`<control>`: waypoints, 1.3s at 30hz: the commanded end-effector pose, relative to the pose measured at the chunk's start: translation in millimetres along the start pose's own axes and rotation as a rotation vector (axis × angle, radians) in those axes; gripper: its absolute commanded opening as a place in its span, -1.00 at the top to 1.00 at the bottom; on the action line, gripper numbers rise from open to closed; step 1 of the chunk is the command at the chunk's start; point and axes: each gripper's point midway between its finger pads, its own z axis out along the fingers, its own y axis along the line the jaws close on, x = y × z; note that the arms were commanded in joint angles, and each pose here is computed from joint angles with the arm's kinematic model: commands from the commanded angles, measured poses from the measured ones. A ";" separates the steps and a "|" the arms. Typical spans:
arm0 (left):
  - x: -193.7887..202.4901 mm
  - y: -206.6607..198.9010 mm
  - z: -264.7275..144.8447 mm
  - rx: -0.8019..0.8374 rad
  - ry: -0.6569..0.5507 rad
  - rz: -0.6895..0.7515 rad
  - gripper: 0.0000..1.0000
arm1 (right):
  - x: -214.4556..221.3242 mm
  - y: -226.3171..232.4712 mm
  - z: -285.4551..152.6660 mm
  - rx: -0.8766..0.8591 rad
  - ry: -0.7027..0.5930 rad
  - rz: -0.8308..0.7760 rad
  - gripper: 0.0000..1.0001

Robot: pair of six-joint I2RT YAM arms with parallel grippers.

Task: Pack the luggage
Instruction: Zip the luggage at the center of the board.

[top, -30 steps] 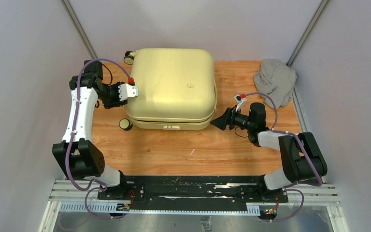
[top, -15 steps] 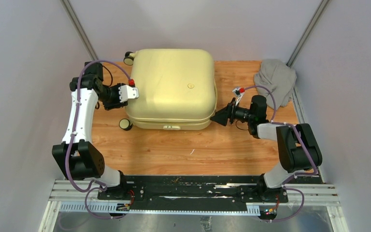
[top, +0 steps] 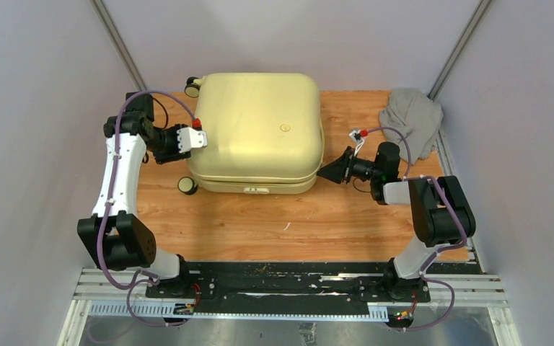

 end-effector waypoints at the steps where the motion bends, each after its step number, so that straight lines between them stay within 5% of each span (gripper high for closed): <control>1: -10.4 18.7 -15.9 -0.111 -0.025 0.013 0.81 | -15.7 11.2 -1.7 -0.066 -0.027 -0.075 0.34; 12: -9.2 18.1 -15.4 -0.109 -0.020 0.016 0.84 | -14.3 4.3 -5.1 -0.009 -0.024 -0.051 0.96; 17: -9.6 17.9 -16.6 -0.112 -0.020 0.017 0.86 | -10.1 -8.7 -9.1 0.070 -0.002 -0.041 1.00; 19: -9.3 18.0 -17.9 -0.116 -0.016 0.019 0.87 | -13.1 -16.9 -14.9 0.113 -0.005 -0.037 0.78; 22: -10.2 17.6 -19.3 -0.119 -0.017 0.025 0.87 | -15.2 -24.3 -23.6 0.148 -0.009 -0.037 0.09; 25: -10.8 18.0 -19.3 -0.120 -0.020 0.026 0.88 | -16.4 -23.2 -23.1 0.127 -0.011 -0.040 -0.18; 39: -11.5 18.7 -23.9 -0.133 -0.015 0.034 0.89 | -29.0 -18.9 -5.7 -0.088 -0.098 0.016 -0.31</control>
